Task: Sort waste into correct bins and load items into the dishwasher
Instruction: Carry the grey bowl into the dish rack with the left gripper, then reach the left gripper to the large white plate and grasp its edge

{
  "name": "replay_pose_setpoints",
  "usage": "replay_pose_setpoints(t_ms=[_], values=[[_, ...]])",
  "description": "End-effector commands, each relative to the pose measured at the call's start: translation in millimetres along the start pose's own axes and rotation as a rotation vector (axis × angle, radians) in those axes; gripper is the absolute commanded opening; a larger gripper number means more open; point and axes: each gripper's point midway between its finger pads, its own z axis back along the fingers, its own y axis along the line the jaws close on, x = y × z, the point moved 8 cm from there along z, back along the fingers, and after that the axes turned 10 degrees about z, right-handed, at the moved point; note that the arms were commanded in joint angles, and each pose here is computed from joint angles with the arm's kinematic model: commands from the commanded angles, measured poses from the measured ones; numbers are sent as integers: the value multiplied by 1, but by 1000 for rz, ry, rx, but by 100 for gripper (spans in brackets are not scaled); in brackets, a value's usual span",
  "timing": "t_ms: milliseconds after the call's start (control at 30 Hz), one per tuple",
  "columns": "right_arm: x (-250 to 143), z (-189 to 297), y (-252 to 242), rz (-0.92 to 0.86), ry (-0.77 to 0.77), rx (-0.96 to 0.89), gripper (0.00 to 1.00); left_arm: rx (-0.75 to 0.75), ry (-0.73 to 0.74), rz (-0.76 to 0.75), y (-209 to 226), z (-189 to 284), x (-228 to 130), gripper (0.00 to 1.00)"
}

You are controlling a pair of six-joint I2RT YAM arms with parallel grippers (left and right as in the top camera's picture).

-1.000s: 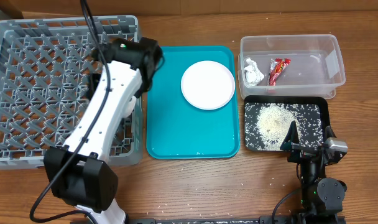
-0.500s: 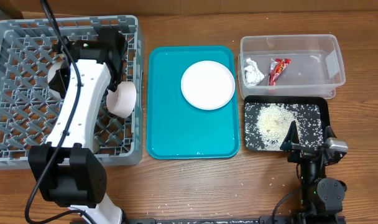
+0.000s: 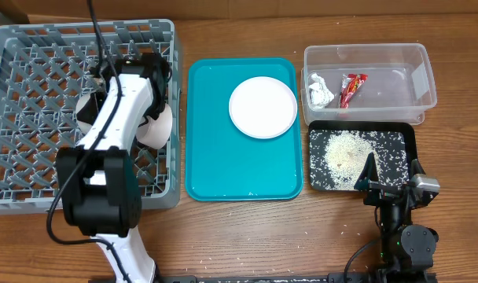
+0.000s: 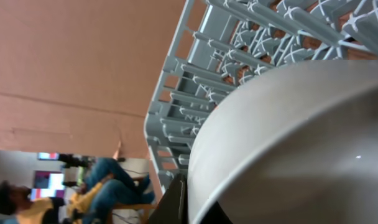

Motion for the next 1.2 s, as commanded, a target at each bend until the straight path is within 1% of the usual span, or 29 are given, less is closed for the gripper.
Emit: replay_pose_setpoints(t_ms=[0,100,200,267,300,367,400,433,467,533,600,633,667,733,767,800,833,867,933,1000,1100,1167], values=[[-2,0,-1,0,-5,-3,100,0,34,-88,-19,-4,-11,4],[-2,0,0,0,-5,-3,100,-12,43,-98,-17,1,-13,4],[-2,0,0,0,-5,-3,100,-37,37,-109,-14,15,-12,4],[-2,0,0,0,-5,-3,100,-43,22,-119,-12,25,-11,9],[-2,0,0,0,-5,-2,100,-46,18,-119,-12,30,-12,15],[-2,0,0,0,-5,-2,100,-44,11,-106,-8,39,-12,37],[-2,0,0,0,-5,-3,99,-42,9,-93,-5,43,-12,52],[-2,0,0,0,-5,-2,100,-40,7,-78,-2,47,-11,62],[-2,0,0,0,-5,-2,100,-37,8,-57,3,51,-10,66],[-2,0,0,0,-5,-2,100,-52,23,-6,12,59,-5,72],[-2,0,0,0,-5,-3,100,-128,72,35,20,69,-1,73],[-2,0,0,0,-5,-2,100,-228,129,104,32,81,5,79],[-2,0,0,0,-5,-2,100,-279,153,139,38,88,7,81],[-2,0,0,0,-5,-2,100,-406,205,176,49,102,13,82],[-2,0,0,0,-5,-3,100,-488,228,172,52,111,15,82],[-2,0,0,0,-5,-3,100,-594,246,151,54,122,17,80],[-2,0,0,0,-5,-2,100,-685,254,128,55,131,19,75],[-2,0,0,0,-5,-2,100,-783,260,106,56,142,20,74],[-2,0,0,0,-5,-2,100,-905,256,87,58,157,21,74],[-2,0,0,0,-5,-3,100,-920,245,93,61,160,21,76],[-2,0,0,0,-5,-3,100,-954,250,89,61,163,22,75],[-2,0,0,0,-5,-3,100,-1062,258,22,55,172,21,75]])
